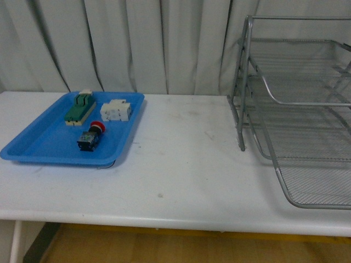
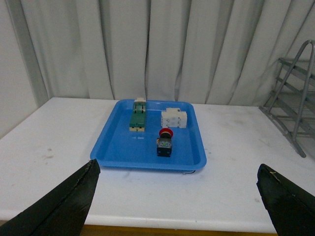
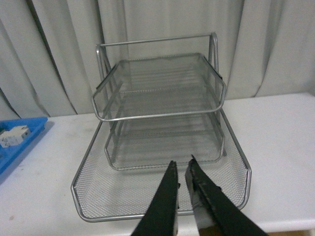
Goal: Place button on rack with both arms
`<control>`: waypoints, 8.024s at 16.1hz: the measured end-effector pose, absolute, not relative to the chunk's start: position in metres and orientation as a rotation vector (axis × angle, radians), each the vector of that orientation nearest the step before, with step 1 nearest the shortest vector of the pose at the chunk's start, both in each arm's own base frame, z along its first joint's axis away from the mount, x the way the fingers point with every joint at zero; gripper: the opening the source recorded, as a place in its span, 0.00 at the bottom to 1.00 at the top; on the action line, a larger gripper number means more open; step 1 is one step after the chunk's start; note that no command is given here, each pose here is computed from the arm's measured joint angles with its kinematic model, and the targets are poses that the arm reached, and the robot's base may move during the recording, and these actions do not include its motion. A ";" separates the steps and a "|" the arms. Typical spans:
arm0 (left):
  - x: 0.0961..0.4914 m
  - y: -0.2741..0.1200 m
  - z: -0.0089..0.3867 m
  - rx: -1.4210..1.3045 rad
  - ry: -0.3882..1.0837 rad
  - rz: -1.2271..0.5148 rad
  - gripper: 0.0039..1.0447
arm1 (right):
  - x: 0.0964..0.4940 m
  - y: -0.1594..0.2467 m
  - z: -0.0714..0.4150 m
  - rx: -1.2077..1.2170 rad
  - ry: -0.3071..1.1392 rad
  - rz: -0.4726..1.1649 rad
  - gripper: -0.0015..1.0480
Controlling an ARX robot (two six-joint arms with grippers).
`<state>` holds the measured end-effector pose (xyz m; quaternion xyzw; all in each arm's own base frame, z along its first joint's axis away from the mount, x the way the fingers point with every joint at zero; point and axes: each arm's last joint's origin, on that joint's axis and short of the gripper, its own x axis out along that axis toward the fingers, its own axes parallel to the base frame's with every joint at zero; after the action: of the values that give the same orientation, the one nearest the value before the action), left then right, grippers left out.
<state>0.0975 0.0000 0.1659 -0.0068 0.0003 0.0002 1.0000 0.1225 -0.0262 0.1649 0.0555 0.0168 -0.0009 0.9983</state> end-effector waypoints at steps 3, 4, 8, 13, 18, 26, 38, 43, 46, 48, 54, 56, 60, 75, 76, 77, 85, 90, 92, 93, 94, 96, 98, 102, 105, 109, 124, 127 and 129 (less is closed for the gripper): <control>0.098 0.000 0.166 -0.014 0.001 0.000 0.94 | 0.112 -0.014 0.170 0.018 -0.010 0.005 0.02; 0.098 0.000 0.166 -0.014 0.001 0.000 0.94 | 0.110 -0.012 0.170 0.012 -0.010 -0.001 0.02; 0.098 0.000 0.166 -0.014 0.002 0.000 0.94 | 0.097 0.000 0.169 0.005 -0.024 -0.001 0.02; 0.098 0.000 0.166 -0.014 0.001 0.000 0.94 | 0.097 0.000 0.167 0.003 -0.004 0.000 0.22; 0.097 0.000 0.164 -0.039 0.093 0.042 0.94 | 0.097 0.000 0.167 0.003 -0.004 0.000 0.88; 0.227 -0.024 0.217 -0.144 0.265 0.018 0.94 | 0.097 0.000 0.167 0.002 -0.004 -0.001 0.94; 0.458 -0.013 0.117 0.063 0.757 0.023 0.94 | 0.097 0.000 0.167 0.002 -0.004 -0.001 0.94; 0.469 -0.010 0.096 0.015 0.814 0.009 0.94 | 0.097 0.000 0.167 0.002 -0.004 -0.001 0.94; 0.474 -0.010 0.086 0.003 0.834 0.011 0.94 | 0.097 0.000 0.167 0.002 -0.004 -0.001 0.94; 0.477 -0.010 0.081 0.005 0.841 0.014 0.94 | 0.097 0.000 0.167 0.002 -0.004 -0.001 0.94; 0.485 -0.013 0.058 0.007 0.874 -0.003 0.94 | 0.097 0.000 0.167 0.002 -0.004 -0.001 0.94; 0.486 -0.014 0.058 0.016 0.870 -0.009 0.80 | 0.097 0.000 0.167 0.002 -0.004 -0.001 0.94; 0.488 -0.014 0.056 0.021 0.874 -0.014 0.39 | 0.097 0.000 0.167 0.002 -0.004 -0.001 0.94; 0.284 -0.037 0.191 -0.065 0.496 -0.106 0.34 | 0.097 0.000 0.167 0.003 -0.004 -0.001 0.94; 0.272 -0.038 0.189 -0.064 0.492 -0.110 0.34 | 0.097 0.000 0.167 0.002 -0.004 -0.001 0.94; 0.267 -0.037 0.186 -0.071 0.490 -0.109 0.34 | 0.097 0.000 0.167 0.002 -0.004 -0.001 0.94; 0.260 -0.038 0.178 -0.086 0.497 -0.088 0.34 | 0.097 0.000 0.167 0.002 -0.004 0.000 0.94; 0.260 -0.038 0.178 -0.078 0.487 -0.085 0.34 | 0.097 0.000 0.167 0.002 -0.004 0.000 0.94; 0.260 -0.039 0.178 -0.077 0.485 -0.092 0.34 | 0.097 0.000 0.167 0.002 -0.004 0.000 0.94; 0.260 -0.039 0.177 -0.076 0.491 -0.088 0.34 | 0.097 0.000 0.167 0.002 -0.003 0.000 0.94; 0.260 -0.039 0.176 -0.075 0.493 -0.087 0.34 | 0.097 0.000 0.167 0.002 -0.004 0.000 0.94; 0.259 -0.039 0.174 -0.073 0.502 -0.083 0.34 | 0.097 0.000 0.166 0.002 -0.001 0.000 0.94; 0.259 -0.037 0.175 -0.075 0.498 -0.077 0.34 | 0.097 0.000 0.167 0.002 -0.004 -0.001 0.94; 0.283 -0.046 0.191 -0.084 0.458 -0.090 0.34 | 0.097 0.000 0.167 0.002 -0.004 -0.001 0.94; 0.304 -0.100 0.211 -0.057 0.404 -0.245 0.34 | 0.097 0.000 0.167 0.002 -0.004 -0.001 0.94; 0.290 -0.151 0.193 -0.014 0.472 -0.456 0.34 | 0.097 0.000 0.167 0.002 -0.004 -0.001 0.94; 0.337 -0.225 0.139 0.111 0.690 -0.532 0.34 | 0.097 0.000 0.167 0.002 -0.004 -0.001 0.94; 0.374 -0.241 0.130 0.137 0.789 -0.477 0.55 | 0.097 0.000 0.167 0.002 -0.004 -0.001 0.94; 0.362 -0.234 0.156 0.075 0.683 -0.499 0.95 | 0.097 0.000 0.167 0.003 -0.004 -0.001 0.94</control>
<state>0.3622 -0.2344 0.1558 0.0362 0.3313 -0.2422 0.9112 0.0973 0.0000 0.1666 0.0014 -0.0018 -0.0004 1.0000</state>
